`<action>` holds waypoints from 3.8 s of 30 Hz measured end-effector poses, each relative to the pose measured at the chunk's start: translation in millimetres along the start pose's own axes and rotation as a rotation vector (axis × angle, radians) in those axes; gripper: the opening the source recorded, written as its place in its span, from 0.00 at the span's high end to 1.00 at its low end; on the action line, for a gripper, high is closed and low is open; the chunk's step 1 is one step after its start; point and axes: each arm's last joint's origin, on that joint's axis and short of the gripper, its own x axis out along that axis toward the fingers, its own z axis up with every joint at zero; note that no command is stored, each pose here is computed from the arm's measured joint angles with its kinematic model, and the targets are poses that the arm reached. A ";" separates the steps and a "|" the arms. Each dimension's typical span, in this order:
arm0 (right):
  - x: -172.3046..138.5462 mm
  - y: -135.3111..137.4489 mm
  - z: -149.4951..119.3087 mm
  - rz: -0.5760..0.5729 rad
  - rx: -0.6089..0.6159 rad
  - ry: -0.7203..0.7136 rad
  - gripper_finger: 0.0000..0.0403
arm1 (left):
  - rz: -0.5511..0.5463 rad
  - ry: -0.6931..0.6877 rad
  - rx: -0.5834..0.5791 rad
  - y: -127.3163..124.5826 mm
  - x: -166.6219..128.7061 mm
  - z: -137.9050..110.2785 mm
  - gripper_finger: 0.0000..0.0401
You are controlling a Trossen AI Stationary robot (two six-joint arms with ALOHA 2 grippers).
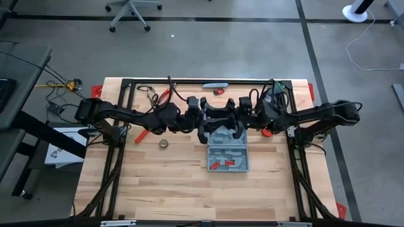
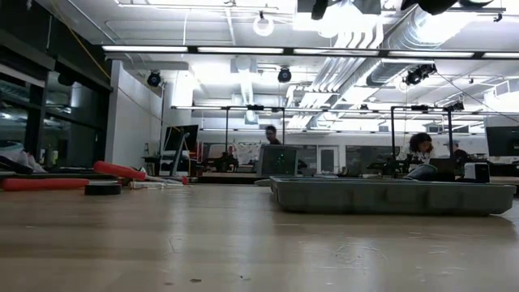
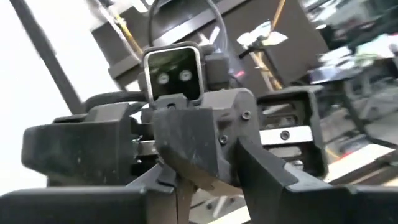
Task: Prefit tool cases
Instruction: Put the orange multi-bit set into the gray tool case
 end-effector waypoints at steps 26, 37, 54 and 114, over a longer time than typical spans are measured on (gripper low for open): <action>5.6 -4.7 -8.1 -0.094 -0.182 0.041 0.18 | -0.018 0.009 -0.040 4.0 2.6 -4.2 0.57; 5.2 -3.2 -9.1 -0.094 -0.139 0.048 0.17 | -0.009 0.013 -0.043 4.3 2.6 -5.0 0.57; 3.3 -6.8 -12.7 -0.054 0.077 0.172 0.17 | -0.061 0.088 -0.077 0.7 -2.8 -0.3 0.57; -24.8 -14.3 -185.9 0.001 -0.534 1.162 0.17 | 0.261 0.782 0.108 12.7 -55.4 -21.4 0.57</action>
